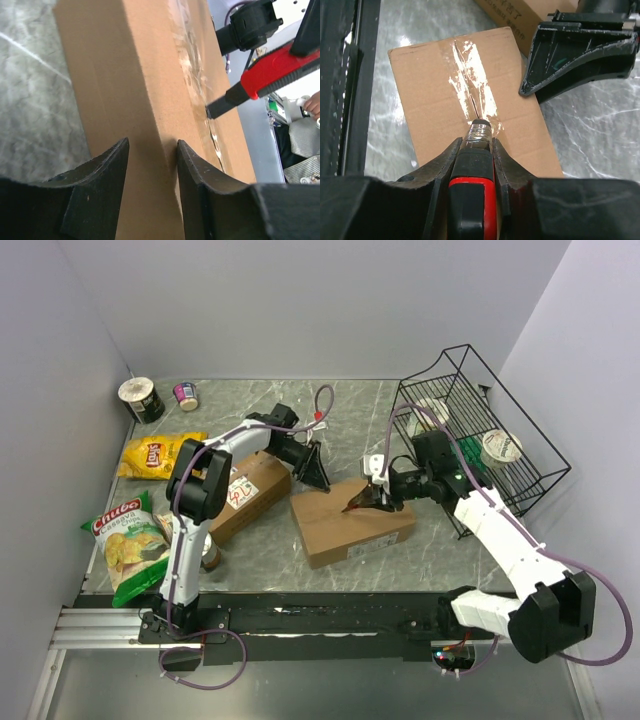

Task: Unpack the express box
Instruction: Cut the express box at the center of the board.

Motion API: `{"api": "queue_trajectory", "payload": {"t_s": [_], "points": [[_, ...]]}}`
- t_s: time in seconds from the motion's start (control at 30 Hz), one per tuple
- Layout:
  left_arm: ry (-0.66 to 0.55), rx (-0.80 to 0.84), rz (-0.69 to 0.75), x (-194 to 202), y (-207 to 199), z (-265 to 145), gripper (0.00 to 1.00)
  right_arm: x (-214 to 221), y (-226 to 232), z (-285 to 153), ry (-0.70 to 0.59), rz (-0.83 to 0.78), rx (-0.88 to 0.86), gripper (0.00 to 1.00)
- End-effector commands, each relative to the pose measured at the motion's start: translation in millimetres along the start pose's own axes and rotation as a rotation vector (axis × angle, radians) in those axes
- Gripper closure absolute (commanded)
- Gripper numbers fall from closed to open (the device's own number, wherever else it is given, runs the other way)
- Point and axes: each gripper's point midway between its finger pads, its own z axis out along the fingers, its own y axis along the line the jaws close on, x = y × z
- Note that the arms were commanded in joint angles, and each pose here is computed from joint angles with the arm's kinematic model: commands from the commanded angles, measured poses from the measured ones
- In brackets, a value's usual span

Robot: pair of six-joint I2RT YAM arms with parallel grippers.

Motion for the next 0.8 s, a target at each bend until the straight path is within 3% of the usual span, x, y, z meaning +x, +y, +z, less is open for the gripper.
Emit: {"api": "queue_trajectory", "payload": {"t_s": [0.0, 0.1, 0.13, 0.23, 0.33, 0.4, 0.47, 0.5, 0.53, 0.57, 0.6, 0.63, 0.7, 0.77], "points": [[0.138, -0.206, 0.067, 46, 69, -12, 0.54, 18, 19, -18, 0.082, 0.024, -0.031, 1.0], [0.13, -0.215, 0.083, 37, 65, -16, 0.47, 11, 18, -16, 0.061, 0.058, -0.044, 1.0], [0.117, -0.213, 0.093, 31, 62, -18, 0.37, 9, 16, -13, 0.053, 0.082, -0.046, 1.0], [-0.004, -0.231, 0.15, -19, 33, -40, 0.25, -1, 15, -6, 0.039, 0.071, -0.063, 1.0], [-0.026, -0.226, 0.2, -40, 4, -49, 0.2, -8, 19, 2, 0.037, 0.08, -0.081, 1.0], [0.004, -0.221, 0.181, -28, -13, -52, 0.19, -12, 16, 6, 0.035, 0.097, -0.066, 1.0], [-0.007, -0.278, 0.268, -32, -46, -63, 0.17, -16, 12, 9, 0.033, 0.093, -0.05, 1.0], [-0.016, -0.316, 0.3, -7, -40, -59, 0.16, -15, 11, 9, 0.032, 0.114, -0.042, 1.0], [-0.051, -0.431, 0.445, -23, -66, -70, 0.13, -16, 10, 9, 0.031, 0.119, -0.035, 1.0], [-0.068, -0.484, 0.487, -19, -72, -70, 0.12, -14, 8, 9, 0.043, 0.125, -0.018, 1.0], [-0.068, -0.506, 0.544, 4, -69, -63, 0.11, -14, 6, 10, 0.041, 0.138, -0.007, 1.0], [-0.071, -0.504, 0.664, 2, -95, -54, 0.1, -12, 4, 10, 0.045, 0.143, 0.002, 1.0], [-0.049, -0.547, 0.715, 24, -95, -41, 0.1, -9, 1, 12, 0.058, 0.157, 0.017, 1.0], [-0.08, -0.559, 0.829, 16, -113, -24, 0.1, -8, -2, 14, 0.058, 0.172, 0.022, 1.0]]}}
